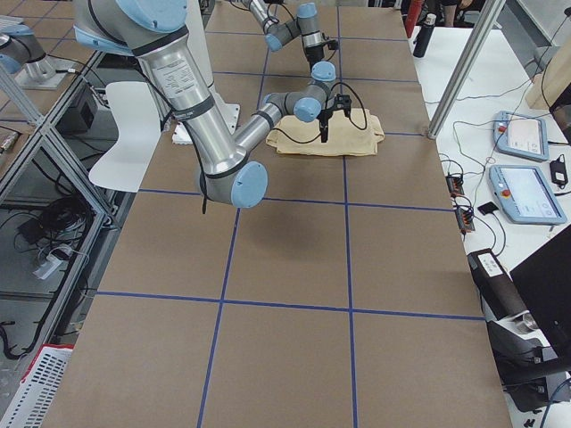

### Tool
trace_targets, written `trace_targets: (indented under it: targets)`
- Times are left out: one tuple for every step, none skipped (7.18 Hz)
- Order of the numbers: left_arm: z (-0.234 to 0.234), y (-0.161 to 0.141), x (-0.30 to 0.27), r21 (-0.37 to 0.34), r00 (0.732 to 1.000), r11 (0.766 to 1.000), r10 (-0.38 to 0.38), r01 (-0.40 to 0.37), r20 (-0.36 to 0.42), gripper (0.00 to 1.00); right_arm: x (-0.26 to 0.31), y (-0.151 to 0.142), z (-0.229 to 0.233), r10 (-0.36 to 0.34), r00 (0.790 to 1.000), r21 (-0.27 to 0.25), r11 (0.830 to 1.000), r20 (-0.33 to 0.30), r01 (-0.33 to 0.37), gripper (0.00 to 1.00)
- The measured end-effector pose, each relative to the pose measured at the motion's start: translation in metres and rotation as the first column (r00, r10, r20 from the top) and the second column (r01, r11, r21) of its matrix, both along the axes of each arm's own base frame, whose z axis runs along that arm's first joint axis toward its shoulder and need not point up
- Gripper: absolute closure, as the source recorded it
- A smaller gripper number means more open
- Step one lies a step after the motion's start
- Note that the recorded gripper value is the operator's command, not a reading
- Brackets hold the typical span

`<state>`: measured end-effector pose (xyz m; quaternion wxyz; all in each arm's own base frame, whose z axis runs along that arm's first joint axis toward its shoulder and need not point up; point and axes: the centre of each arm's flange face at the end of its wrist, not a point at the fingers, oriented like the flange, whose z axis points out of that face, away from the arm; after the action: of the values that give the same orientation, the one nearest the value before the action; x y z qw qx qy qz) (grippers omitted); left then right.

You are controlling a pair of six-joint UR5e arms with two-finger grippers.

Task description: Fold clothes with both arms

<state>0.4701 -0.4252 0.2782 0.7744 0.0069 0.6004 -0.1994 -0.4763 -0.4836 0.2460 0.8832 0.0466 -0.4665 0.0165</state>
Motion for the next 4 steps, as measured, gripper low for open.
trace_targets:
  targets:
    - [0.001, 0.027, 0.018, -0.031, 1.0, 0.999, 0.015, -0.015, -0.017, 0.01, 0.011, 0.009, -0.008, 0.021, 0.999, -0.024, 1.0, 0.03, -0.02, 0.0]
    - [0.002, 0.054, 0.036, -0.057, 0.999, 0.998, 0.026, -0.027, -0.025, 0.01, 0.021, 0.018, -0.015, 0.032, 0.998, -0.034, 0.999, 0.052, -0.03, 0.0]
    - [0.004, 0.075, 0.049, -0.071, 0.999, 0.997, 0.033, -0.035, -0.025, 0.01, 0.026, 0.023, -0.019, 0.035, 0.997, -0.04, 0.999, 0.063, -0.033, 0.0]
    - [0.007, 0.09, 0.06, -0.077, 0.999, 0.996, 0.038, -0.039, -0.018, 0.01, 0.028, 0.025, -0.02, 0.037, 0.997, -0.046, 0.998, 0.068, -0.034, 0.0]
